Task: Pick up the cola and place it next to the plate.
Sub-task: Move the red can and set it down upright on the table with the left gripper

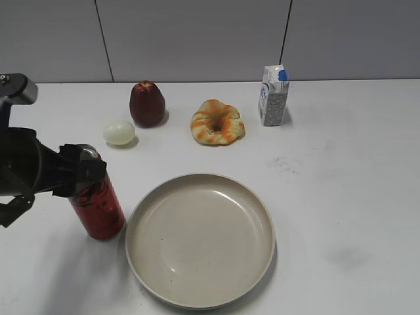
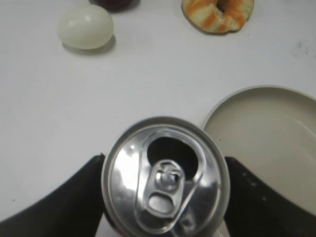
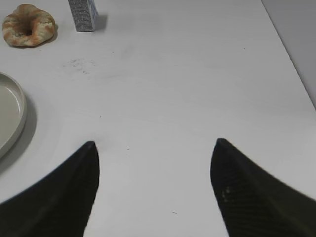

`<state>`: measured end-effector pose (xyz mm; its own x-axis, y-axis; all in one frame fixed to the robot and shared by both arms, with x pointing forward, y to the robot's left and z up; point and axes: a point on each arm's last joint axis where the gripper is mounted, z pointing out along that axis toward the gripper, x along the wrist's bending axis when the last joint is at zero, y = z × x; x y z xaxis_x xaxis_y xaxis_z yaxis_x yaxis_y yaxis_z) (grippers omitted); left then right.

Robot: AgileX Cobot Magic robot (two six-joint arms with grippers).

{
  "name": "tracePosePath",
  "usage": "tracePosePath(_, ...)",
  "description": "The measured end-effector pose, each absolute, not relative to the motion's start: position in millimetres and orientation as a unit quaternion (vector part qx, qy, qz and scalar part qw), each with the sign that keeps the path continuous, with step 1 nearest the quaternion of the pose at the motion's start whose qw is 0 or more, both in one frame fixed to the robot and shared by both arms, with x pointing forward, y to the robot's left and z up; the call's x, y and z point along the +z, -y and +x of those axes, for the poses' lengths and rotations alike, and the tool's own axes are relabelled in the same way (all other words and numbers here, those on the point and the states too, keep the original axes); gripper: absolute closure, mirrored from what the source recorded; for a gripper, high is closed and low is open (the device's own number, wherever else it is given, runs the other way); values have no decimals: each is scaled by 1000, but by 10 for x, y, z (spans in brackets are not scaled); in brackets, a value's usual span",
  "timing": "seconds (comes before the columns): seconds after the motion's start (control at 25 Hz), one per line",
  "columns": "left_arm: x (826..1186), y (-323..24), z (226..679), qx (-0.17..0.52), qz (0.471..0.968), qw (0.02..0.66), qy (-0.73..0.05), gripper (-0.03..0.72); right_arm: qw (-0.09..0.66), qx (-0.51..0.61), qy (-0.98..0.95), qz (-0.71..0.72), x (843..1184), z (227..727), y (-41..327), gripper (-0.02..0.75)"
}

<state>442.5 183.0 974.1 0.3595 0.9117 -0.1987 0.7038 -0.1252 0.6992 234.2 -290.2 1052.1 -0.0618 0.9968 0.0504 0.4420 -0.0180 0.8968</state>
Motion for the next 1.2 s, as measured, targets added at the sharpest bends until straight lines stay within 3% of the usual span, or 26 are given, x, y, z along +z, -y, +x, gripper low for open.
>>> tracePosePath(0.44,9733,-1819,4381,118,742,361,-552,111,347,400,-609,591,10521,2342,2902,204)
tracePosePath(0.6,9712,-1818,4350,106,749,352,-551,49,347,400,-609,591,10521,2342,2902,204)
tracePosePath(0.84,9833,-1837,4305,112,744,373,-544,13,347,400,-609,591,10521,2342,2902,204)
tracePosePath(1.0,10044,-1843,4257,117,738,403,-529,13,347,400,-609,591,10521,2342,2902,204)
tracePosePath(1.2,10553,-1882,4227,155,726,461,-486,20,347,400,-609,591,10521,2342,2902,204)
